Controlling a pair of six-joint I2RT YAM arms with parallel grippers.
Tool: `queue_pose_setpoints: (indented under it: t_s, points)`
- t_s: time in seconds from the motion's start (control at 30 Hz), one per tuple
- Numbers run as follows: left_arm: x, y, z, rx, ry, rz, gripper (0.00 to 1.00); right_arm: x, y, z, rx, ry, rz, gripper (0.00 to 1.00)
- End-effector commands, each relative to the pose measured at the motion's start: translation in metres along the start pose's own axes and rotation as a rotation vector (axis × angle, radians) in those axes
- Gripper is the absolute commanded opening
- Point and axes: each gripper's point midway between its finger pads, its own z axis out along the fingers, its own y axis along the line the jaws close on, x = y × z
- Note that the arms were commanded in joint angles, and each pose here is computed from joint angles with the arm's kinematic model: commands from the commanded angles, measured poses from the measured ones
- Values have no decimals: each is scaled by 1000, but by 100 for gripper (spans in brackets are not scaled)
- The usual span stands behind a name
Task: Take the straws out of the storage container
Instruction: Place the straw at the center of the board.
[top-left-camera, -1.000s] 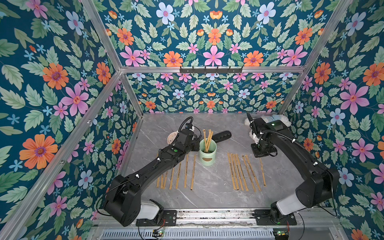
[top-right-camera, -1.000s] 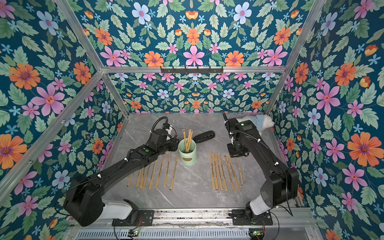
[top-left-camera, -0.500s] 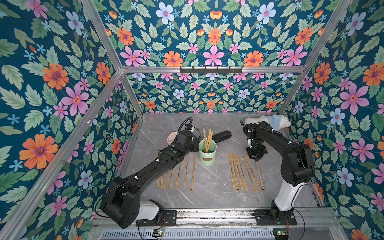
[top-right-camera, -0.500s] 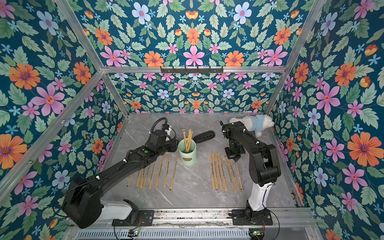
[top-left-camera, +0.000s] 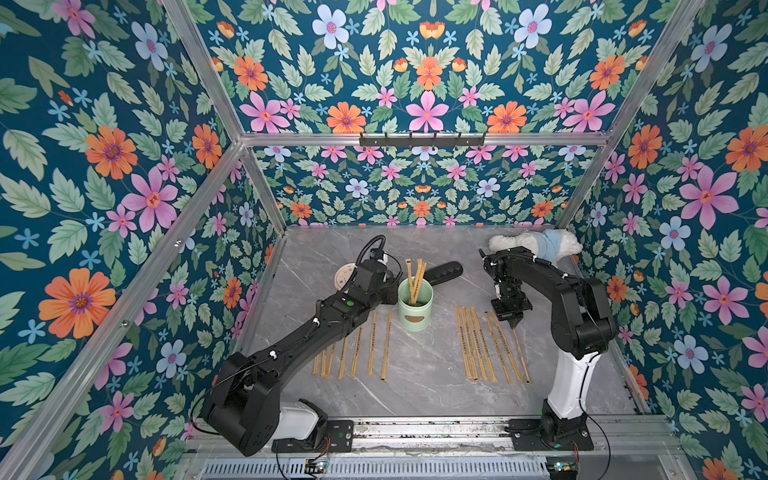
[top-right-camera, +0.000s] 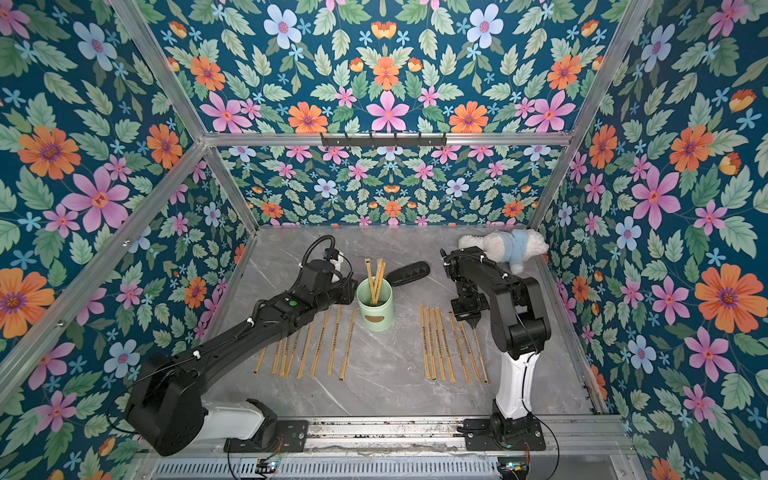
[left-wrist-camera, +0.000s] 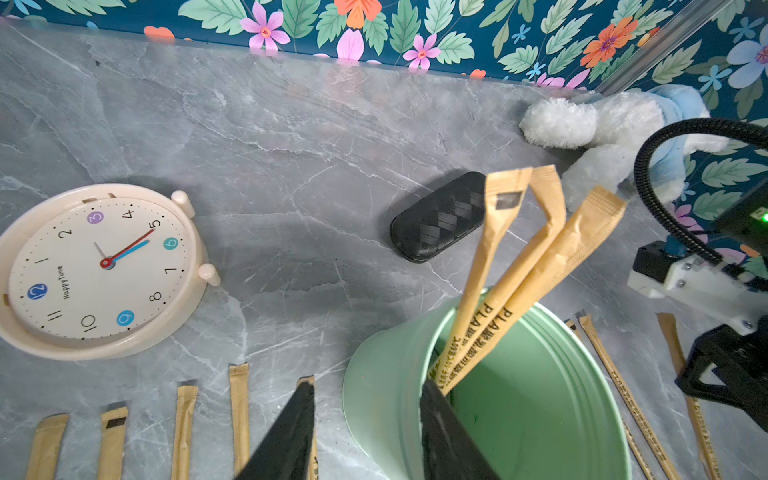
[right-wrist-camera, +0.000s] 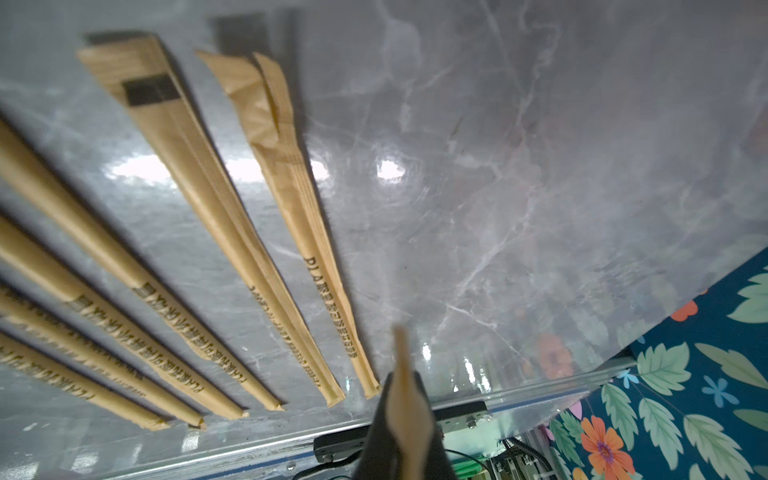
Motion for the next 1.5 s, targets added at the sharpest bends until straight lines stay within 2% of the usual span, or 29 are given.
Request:
queue_pose_setpoints:
  t_s: [0.0, 0.47, 0.9, 1.03, 1.1, 1.2, 1.4, 1.47]
  points:
    - [-2, 0, 0, -2, -11, 1, 44, -3, -4, 1, 16, 10, 5, 6]
    - [0, 2, 2, -8, -4, 5, 44, -17, -1, 15, 8, 26, 14, 12]
    - [0, 1, 3, -4, -1, 0, 44, -26, -3, 14, 1, 24, 21, 19]
    - [0, 1, 2, -6, -3, 0, 44, -28, -4, 6, -7, -10, 40, 20]
    - [0, 1, 2, -8, -5, 0, 44, -28, -4, -6, -26, -54, 53, 20]
    - [-2, 1, 1, -9, -6, 0, 44, -28, 6, -42, -111, -182, 67, 20]
    - [-6, 0, 0, -7, -10, -7, 44, -11, 63, -148, -299, -554, -70, 24]
    - [-7, -1, 0, -4, -12, -11, 44, 3, 91, -189, -406, -696, -131, 26]
